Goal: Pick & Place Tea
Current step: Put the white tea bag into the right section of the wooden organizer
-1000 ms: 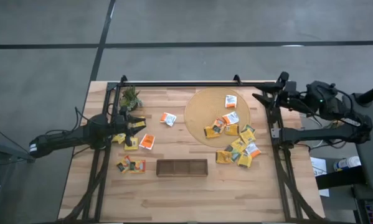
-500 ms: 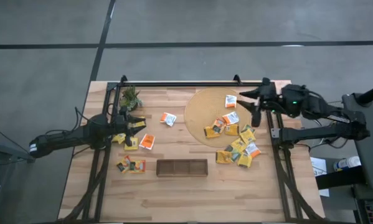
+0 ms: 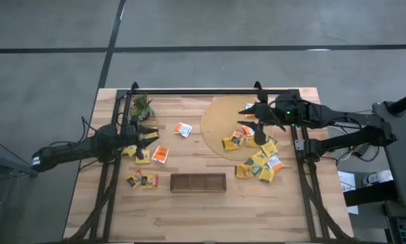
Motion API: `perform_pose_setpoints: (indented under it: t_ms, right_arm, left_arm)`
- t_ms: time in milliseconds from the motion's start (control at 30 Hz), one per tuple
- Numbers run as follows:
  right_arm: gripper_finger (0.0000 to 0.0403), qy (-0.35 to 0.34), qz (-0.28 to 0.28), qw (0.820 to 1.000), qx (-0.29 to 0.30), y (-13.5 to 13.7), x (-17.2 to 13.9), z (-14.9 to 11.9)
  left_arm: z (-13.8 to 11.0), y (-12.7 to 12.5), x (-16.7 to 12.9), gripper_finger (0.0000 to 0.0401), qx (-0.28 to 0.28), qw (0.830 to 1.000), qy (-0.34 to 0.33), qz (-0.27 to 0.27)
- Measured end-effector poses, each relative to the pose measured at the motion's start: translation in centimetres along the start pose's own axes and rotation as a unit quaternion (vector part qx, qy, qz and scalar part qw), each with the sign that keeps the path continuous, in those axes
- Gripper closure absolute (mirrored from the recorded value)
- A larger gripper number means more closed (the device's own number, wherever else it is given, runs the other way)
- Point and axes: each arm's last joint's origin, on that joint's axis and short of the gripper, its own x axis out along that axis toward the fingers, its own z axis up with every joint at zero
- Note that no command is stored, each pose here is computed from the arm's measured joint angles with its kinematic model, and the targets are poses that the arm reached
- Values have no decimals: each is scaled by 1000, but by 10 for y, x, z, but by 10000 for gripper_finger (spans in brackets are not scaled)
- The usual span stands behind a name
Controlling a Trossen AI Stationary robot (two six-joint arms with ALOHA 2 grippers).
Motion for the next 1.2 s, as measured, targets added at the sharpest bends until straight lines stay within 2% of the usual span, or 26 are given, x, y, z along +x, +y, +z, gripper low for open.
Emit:
perform_pose_setpoints:
  t_ms: [200, 433, 733, 933, 1200]
  right_arm:
    - [241, 7, 5, 1000, -27, 5, 15, -12]
    - [241, -71, 12, 997, -30, 16, 35, -13]
    - [241, -51, 6, 999, -20, 19, 50, -11]
    - [241, -56, 5, 998, -6, 19, 48, -9]
    - [241, -37, -38, 999, -7, 22, 50, -19]
  left_arm:
    - [0, 0, 0, 254, 0, 1000, 0, 0]
    - [0, 0, 0, 254, 0, 1000, 0, 0]
    - [0, 0, 0, 254, 0, 1000, -1, 0]
    - [0, 0, 0, 254, 0, 1000, -1, 0]
    - [0, 0, 0, 254, 0, 1000, -1, 0]
